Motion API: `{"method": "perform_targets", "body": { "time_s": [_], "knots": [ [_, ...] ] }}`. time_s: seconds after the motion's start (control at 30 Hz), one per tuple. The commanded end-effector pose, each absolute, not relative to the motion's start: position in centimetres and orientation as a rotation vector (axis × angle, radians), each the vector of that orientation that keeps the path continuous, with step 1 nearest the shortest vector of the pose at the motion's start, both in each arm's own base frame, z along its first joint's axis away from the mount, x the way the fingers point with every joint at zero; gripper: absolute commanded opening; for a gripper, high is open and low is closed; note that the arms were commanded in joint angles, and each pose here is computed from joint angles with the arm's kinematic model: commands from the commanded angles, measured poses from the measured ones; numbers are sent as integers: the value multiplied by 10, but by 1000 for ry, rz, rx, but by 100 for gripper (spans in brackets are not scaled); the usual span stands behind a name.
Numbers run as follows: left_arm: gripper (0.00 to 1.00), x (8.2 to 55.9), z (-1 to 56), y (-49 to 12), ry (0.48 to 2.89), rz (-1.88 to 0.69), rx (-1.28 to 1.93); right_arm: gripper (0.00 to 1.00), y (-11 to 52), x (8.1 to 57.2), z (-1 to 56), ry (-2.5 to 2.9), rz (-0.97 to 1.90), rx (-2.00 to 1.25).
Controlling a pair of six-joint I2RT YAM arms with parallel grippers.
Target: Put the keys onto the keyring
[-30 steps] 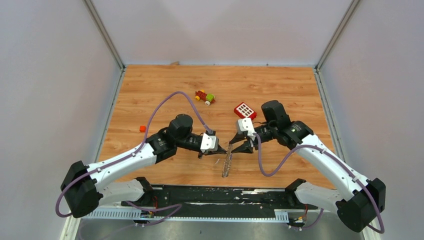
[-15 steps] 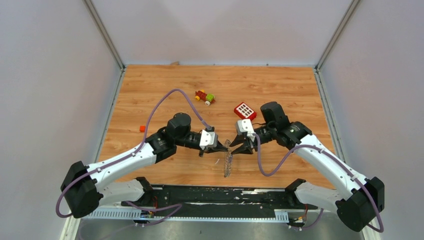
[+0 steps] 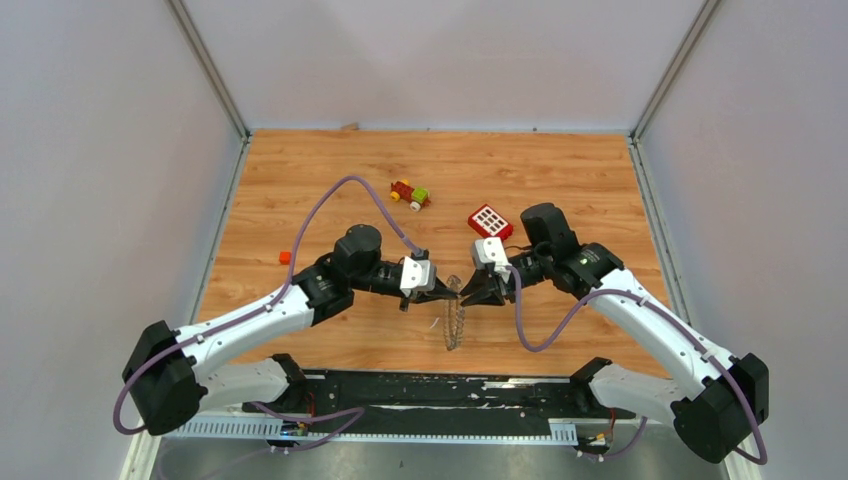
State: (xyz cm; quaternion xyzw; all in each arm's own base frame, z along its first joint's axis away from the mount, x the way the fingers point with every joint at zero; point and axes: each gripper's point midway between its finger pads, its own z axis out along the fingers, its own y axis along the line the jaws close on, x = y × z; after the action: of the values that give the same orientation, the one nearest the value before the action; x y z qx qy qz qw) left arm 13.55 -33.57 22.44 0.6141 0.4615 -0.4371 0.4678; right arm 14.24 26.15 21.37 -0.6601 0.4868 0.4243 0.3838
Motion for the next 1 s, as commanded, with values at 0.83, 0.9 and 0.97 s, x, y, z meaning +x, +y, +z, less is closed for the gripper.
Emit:
{"method": "perform_targets", "body": {
  "time_s": [0.83,0.9,0.97],
  "knots": [
    [0,148,223,-338,1097,-1014,1481,0,264,163,232,1274,960,-1617],
    [0,149,222,-339,1095,-1010,1484,0,263,164,233,1282,954,-1611],
    [0,149,221,-339,1091,-1005,1489,0,263,165,233,1284,949,-1609]
  ]
}}
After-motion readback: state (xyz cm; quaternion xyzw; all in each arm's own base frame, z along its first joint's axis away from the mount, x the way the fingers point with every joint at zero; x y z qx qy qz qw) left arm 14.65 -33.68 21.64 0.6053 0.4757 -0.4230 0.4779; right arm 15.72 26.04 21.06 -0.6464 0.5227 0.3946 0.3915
